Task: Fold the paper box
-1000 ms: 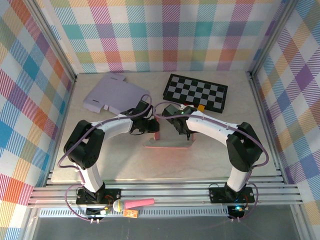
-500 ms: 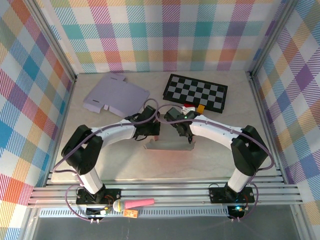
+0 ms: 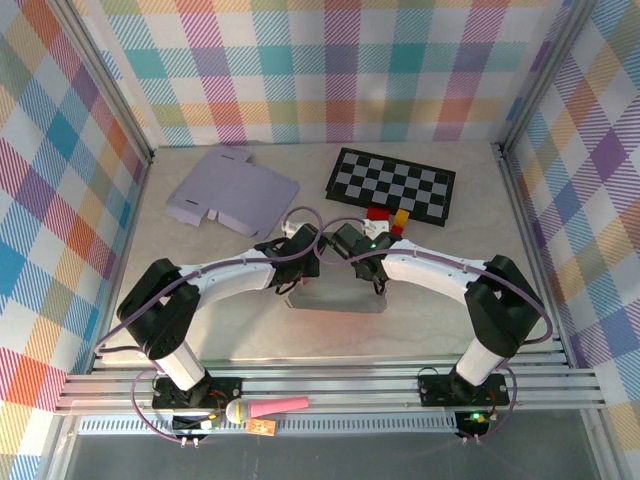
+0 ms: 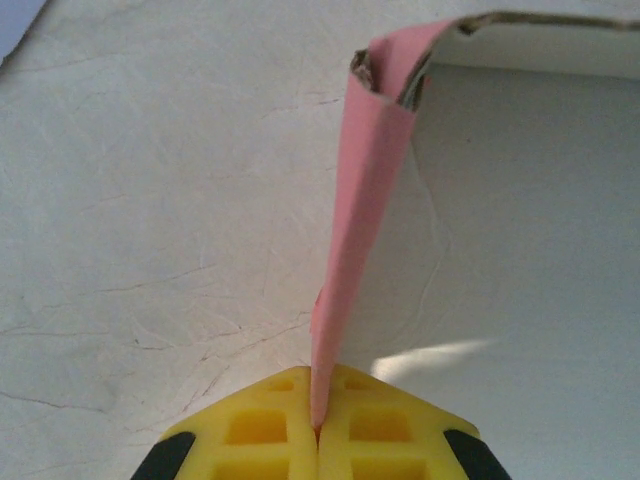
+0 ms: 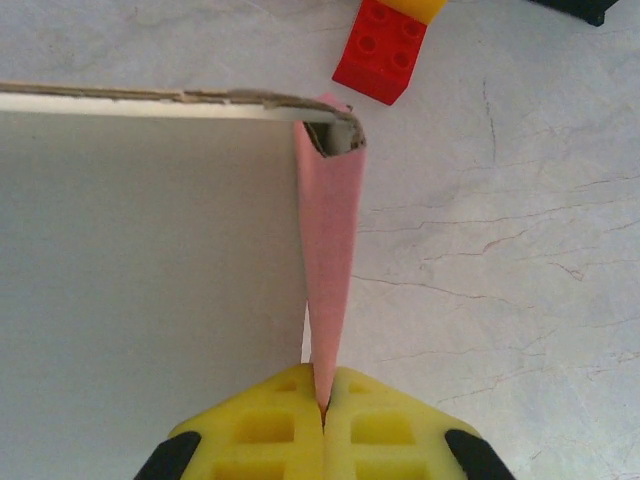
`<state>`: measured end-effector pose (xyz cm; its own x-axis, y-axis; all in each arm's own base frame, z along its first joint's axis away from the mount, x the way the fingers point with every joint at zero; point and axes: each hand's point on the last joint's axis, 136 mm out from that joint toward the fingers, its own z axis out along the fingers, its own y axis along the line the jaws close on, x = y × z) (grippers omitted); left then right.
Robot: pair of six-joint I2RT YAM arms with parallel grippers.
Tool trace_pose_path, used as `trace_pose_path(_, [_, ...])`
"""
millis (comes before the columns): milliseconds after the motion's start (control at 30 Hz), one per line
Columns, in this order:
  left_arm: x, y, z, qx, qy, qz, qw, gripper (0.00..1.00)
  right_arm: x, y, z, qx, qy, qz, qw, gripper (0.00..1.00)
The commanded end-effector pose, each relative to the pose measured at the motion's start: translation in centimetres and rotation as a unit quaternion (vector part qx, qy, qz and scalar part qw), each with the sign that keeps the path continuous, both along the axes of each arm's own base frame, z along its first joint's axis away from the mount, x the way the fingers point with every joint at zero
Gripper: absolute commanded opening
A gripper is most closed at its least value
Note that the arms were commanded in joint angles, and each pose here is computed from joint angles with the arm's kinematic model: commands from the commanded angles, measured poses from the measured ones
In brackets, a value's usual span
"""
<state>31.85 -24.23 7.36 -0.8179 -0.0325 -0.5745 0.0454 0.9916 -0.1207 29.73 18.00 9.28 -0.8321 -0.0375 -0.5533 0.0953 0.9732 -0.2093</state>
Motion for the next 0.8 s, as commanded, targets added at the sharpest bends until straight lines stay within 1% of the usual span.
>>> trace_pose_path(0, [0.3,-0.5,0.0,-0.015,-0.017,-0.026,0.999,0.08,-0.3,-0.2,0.3,-0.003,0.000,0.015,1.000,0.00])
trace_pose_path(100, [0.7,-0.8,-0.3,-0.047,-0.007,-0.048,0.998,0.19,-0.3,-0.2,0.3,-0.004,0.000,0.019,1.000,0.00])
trace_pose_path(133, [0.9,-0.8,-0.5,-0.056,-0.001,-0.053,0.997,0.21,-0.3,-0.2,0.2,-0.005,0.000,0.020,1.000,0.00])
trace_pose_path(233, [1.3,-0.8,-1.1,-0.074,0.012,-0.064,0.995,0.22,-0.3,-0.1,0.1,-0.004,0.001,0.023,1.000,0.00])
trace_pose_path(333, [1.8,-0.5,-1.5,-0.077,0.019,-0.068,0.994,0.23,-0.3,0.1,0.1,-0.004,0.002,0.026,1.000,0.00])
trace_pose_path(433, [2.0,-0.5,-1.9,-0.093,0.031,-0.076,0.992,0.22,-0.3,0.1,0.0,-0.004,0.004,0.026,1.000,0.00])
trace_pose_path(567, [1.4,-1.3,-1.9,-0.107,0.040,-0.096,0.989,0.22,-0.3,0.0,0.1,-0.007,0.006,0.023,1.000,0.00])
trace_pose_path(667, [1.0,-0.8,-2.1,-0.092,0.041,-0.091,0.991,0.21,-0.2,0.1,0.1,-0.007,0.007,0.022,1.000,0.00])
trace_pose_path(700, [0.9,-0.5,-2.2,-0.083,0.042,-0.087,0.992,0.19,-0.2,0.1,0.0,-0.007,0.007,0.020,1.000,0.00])
trace_pose_path(767, [0.9,0.1,-2.4,-0.064,0.041,-0.082,0.994,0.11,-0.2,0.1,0.1,-0.007,0.006,0.019,1.000,0.00])
